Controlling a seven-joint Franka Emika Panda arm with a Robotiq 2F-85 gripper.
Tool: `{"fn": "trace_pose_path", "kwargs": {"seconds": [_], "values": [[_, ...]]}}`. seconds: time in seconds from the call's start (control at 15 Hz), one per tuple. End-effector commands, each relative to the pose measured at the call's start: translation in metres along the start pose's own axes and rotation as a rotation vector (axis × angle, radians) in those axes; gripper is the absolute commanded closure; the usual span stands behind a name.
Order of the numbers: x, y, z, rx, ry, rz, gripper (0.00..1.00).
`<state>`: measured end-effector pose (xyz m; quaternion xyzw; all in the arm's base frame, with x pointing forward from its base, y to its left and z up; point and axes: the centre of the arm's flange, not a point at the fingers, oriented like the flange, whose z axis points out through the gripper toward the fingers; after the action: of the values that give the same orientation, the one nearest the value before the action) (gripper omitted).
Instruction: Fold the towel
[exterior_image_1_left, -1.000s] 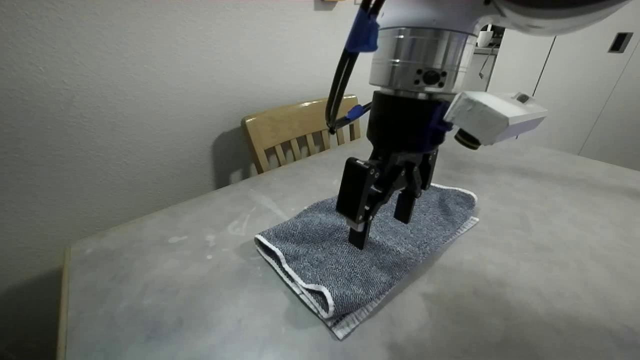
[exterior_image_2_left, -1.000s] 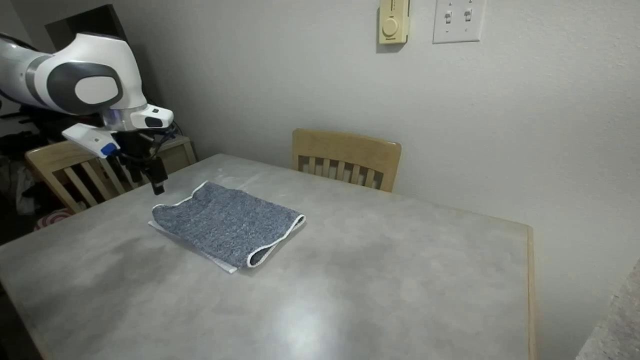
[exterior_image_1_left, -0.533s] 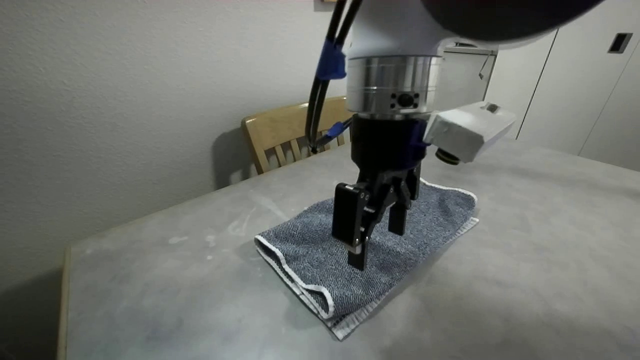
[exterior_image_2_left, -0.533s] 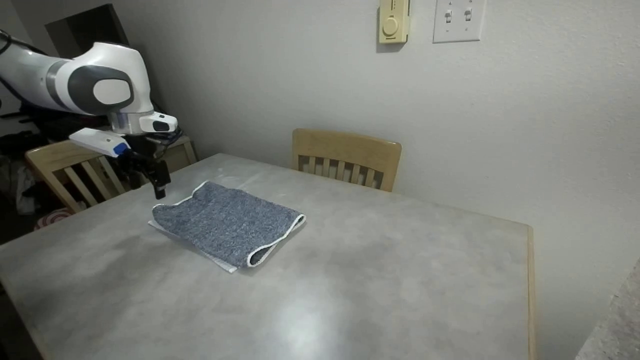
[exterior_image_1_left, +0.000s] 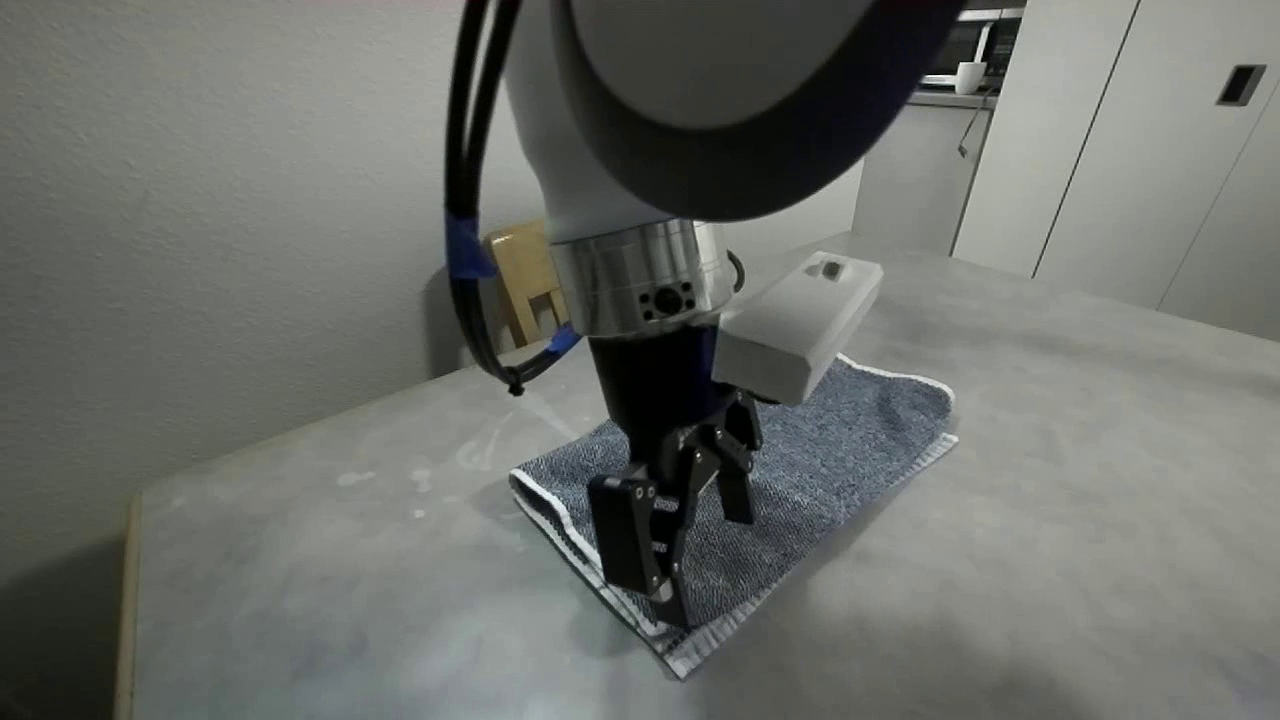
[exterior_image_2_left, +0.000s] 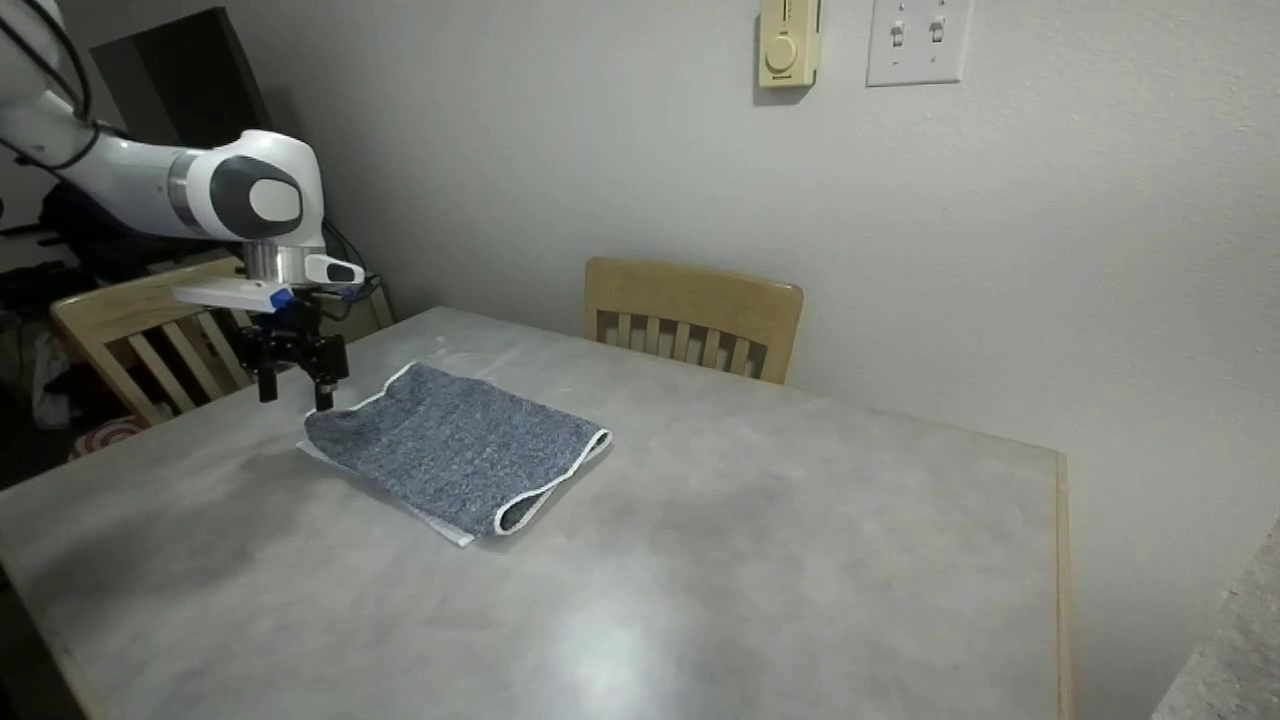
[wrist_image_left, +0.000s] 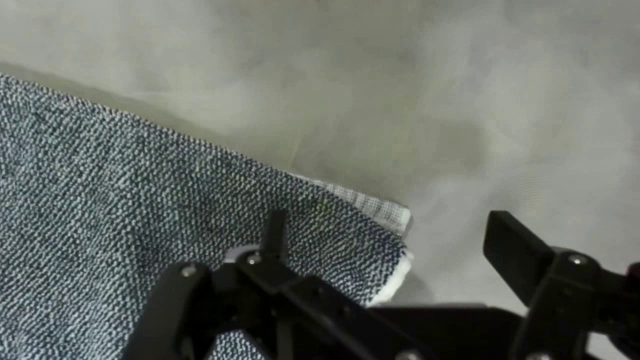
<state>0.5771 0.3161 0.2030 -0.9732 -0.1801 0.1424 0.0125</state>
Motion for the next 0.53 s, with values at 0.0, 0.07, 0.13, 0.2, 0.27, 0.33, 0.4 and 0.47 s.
{"fn": "trace_pose_path", "kwargs": {"seconds": [0.0, 0.07, 0.13, 0.2, 0.27, 0.33, 0.4, 0.47], "values": [[0.005, -0.003, 0.002, -0.007, -0.007, -0.007, 0.0], [0.009, -0.005, 0.003, -0.008, -0.009, -0.011, 0.0], [0.011, -0.006, 0.004, -0.009, -0.009, -0.012, 0.0], [0.012, -0.006, 0.004, -0.009, -0.01, -0.011, 0.0], [0.013, -0.006, 0.004, -0.013, 0.0, -0.003, 0.0], [0.016, -0.006, 0.006, -0.014, 0.009, 0.002, 0.0], [0.018, -0.007, 0.008, -0.017, 0.008, 0.005, 0.0], [0.022, -0.008, 0.011, -0.02, -0.001, 0.006, 0.0]]}}
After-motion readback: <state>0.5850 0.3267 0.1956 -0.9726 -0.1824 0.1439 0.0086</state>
